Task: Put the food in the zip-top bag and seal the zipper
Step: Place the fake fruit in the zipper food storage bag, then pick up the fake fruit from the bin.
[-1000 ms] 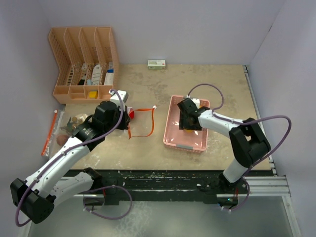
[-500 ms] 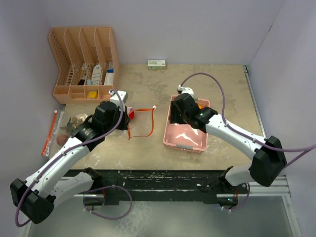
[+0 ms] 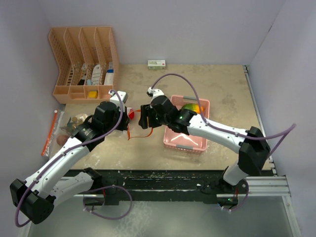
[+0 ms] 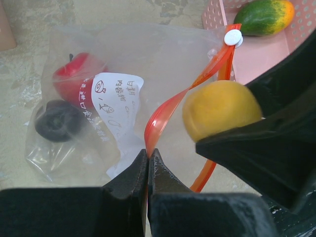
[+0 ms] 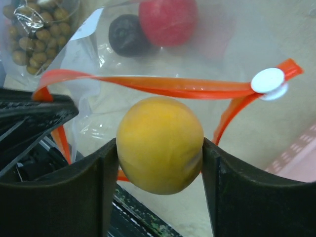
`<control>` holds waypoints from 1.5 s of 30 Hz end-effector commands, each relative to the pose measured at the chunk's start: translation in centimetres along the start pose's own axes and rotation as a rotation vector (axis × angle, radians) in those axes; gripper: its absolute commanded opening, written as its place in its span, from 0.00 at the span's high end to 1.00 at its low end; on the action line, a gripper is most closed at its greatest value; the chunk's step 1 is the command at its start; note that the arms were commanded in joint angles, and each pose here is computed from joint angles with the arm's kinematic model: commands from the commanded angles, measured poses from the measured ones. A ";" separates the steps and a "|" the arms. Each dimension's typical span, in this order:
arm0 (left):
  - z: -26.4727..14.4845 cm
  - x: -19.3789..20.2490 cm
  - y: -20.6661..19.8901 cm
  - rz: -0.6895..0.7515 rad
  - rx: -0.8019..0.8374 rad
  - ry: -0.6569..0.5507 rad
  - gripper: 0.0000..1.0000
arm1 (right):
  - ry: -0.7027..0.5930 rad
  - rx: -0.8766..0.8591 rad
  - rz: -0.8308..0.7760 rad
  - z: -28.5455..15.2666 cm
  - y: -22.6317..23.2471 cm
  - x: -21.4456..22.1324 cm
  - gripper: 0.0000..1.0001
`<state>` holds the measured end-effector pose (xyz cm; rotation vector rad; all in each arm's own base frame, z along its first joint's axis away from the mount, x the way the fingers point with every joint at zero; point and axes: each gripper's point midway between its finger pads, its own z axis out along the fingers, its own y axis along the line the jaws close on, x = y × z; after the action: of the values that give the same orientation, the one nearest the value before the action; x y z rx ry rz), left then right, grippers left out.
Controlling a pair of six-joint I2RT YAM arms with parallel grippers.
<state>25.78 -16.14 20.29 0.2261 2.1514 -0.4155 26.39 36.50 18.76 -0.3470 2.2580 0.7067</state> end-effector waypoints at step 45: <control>0.3 -1.7 -0.6 0.063 0.036 -0.047 1.00 | -0.232 0.823 0.719 2.2 -28.3 -2.7 0.00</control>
<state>25.94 -16.35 19.90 0.2774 2.1548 -0.4036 39.43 15.41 5.66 0.8050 2.3664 0.0666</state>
